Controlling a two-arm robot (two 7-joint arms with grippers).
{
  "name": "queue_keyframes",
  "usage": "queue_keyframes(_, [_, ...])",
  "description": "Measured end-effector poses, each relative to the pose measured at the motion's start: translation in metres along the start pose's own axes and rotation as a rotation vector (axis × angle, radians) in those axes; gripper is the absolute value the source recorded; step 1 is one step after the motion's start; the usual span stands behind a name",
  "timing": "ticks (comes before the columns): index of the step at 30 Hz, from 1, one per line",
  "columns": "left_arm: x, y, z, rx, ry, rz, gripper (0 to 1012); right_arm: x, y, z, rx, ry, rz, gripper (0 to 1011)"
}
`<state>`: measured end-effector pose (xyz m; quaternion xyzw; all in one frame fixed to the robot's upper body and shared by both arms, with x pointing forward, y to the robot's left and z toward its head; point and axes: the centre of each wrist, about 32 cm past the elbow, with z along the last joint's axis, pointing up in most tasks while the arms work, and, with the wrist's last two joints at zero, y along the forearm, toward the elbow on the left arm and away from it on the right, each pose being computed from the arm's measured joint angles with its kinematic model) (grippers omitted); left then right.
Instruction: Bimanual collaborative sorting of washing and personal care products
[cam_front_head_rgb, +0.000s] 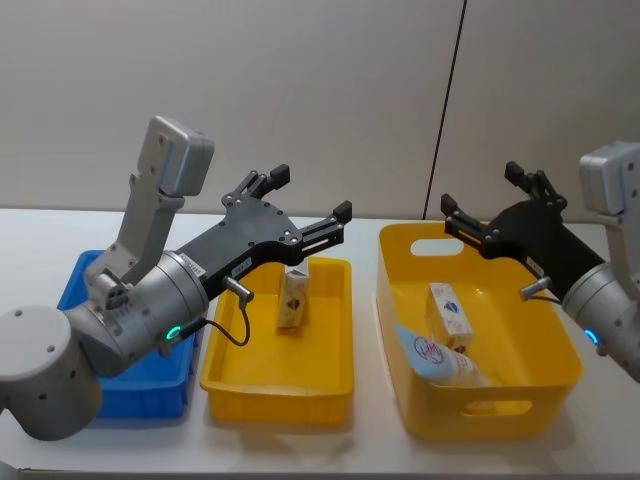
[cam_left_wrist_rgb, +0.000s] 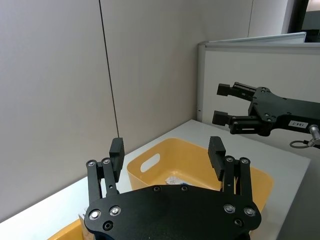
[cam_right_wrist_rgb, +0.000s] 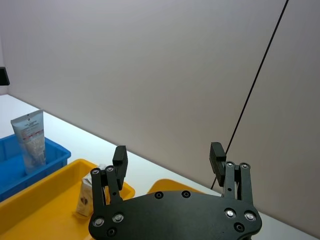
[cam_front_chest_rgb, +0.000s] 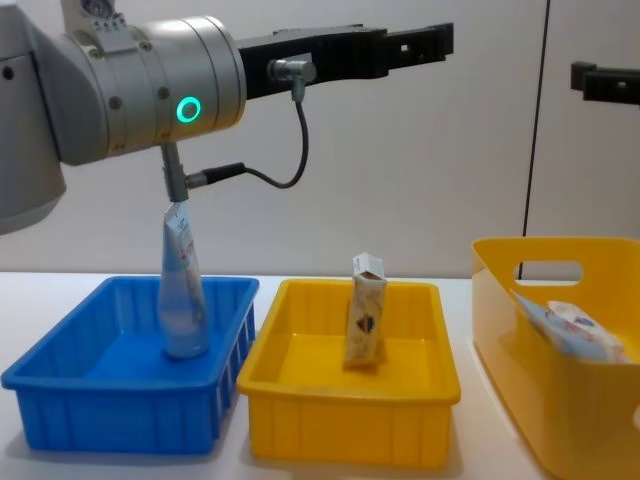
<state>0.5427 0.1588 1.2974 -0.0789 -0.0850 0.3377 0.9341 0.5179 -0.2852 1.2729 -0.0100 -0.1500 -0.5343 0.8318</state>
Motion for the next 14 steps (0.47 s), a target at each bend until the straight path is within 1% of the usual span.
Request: queue_keyframes(14, [0.0, 0.0, 0.0, 0.0, 0.0, 0.0, 1001, -0.0001, 0.0001, 0.003, 0.012, -0.005, 0.003, 1002])
